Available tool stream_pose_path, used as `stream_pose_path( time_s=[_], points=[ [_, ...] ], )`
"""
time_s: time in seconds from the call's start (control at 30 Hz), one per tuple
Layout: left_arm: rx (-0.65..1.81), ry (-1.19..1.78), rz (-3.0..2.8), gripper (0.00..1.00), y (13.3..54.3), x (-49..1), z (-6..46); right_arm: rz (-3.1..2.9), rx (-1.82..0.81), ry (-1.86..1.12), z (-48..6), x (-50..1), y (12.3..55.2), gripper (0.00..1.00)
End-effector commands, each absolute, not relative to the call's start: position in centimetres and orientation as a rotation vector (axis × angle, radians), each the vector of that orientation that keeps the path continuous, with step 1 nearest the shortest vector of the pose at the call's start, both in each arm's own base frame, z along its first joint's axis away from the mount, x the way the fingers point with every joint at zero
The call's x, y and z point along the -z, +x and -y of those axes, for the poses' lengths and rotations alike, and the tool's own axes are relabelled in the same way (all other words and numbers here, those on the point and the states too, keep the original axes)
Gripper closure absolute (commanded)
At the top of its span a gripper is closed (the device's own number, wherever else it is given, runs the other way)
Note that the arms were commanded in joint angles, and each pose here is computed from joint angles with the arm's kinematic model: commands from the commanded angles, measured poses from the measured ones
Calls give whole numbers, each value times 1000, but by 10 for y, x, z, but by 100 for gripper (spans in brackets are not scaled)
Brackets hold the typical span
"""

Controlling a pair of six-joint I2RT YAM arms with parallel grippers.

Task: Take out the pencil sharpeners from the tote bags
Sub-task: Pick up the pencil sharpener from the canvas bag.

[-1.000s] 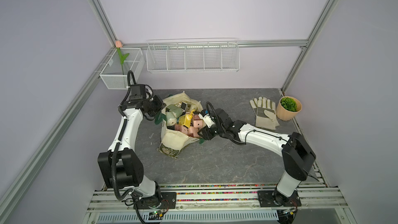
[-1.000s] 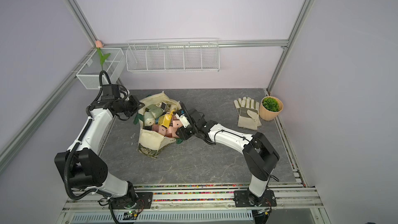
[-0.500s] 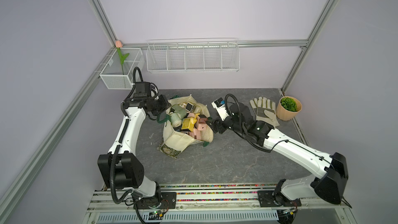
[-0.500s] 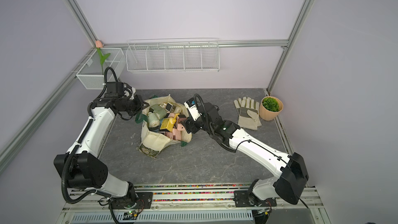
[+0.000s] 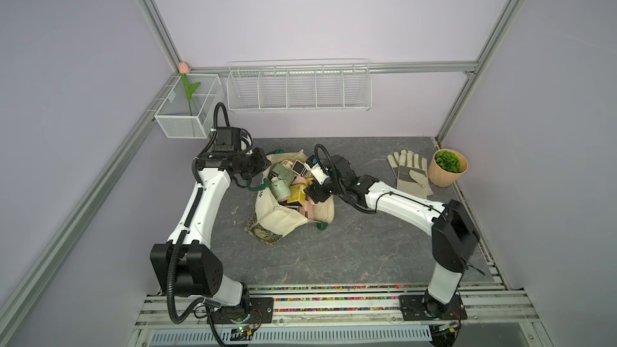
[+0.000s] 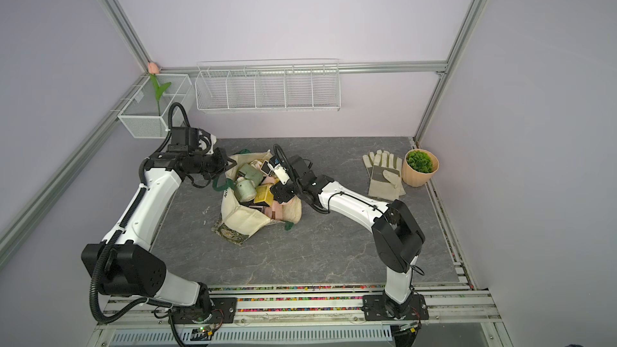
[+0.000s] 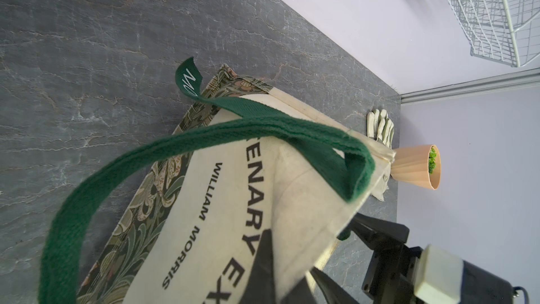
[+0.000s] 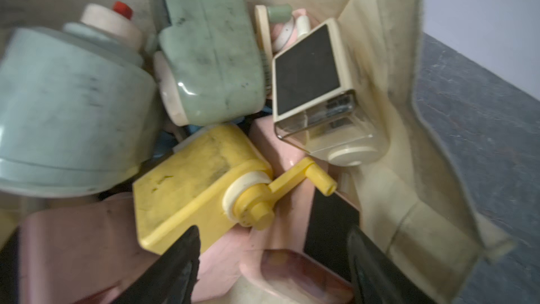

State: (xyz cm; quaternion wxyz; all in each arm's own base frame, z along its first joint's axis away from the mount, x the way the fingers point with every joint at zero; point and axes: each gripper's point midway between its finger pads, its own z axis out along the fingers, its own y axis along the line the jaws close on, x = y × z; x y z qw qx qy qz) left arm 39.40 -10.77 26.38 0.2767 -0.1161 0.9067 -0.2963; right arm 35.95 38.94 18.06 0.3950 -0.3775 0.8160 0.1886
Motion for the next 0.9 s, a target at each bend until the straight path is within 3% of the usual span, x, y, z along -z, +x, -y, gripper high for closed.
stream_pose_path(
  time_s=[0.0,0.13,0.5,0.67,0.87],
  points=[
    [822,-246,-2315,100,397,-297,110,-1914,-367,-1060,-391,-200,382,18],
    [833,-249,-2313,100,396,-296,111,-1875,-234,-1120,-392,-193,403,17],
    [837,-250,-2315,100,393,-294,111,-1789,-373,-1229,-420,-199,399,27],
    [826,-252,-2316,100,392,-293,110,-1769,-338,-1201,-419,-200,413,19],
    [810,-253,-2320,100,392,-291,108,-1778,-283,-1261,-427,-178,429,19]
  ],
)
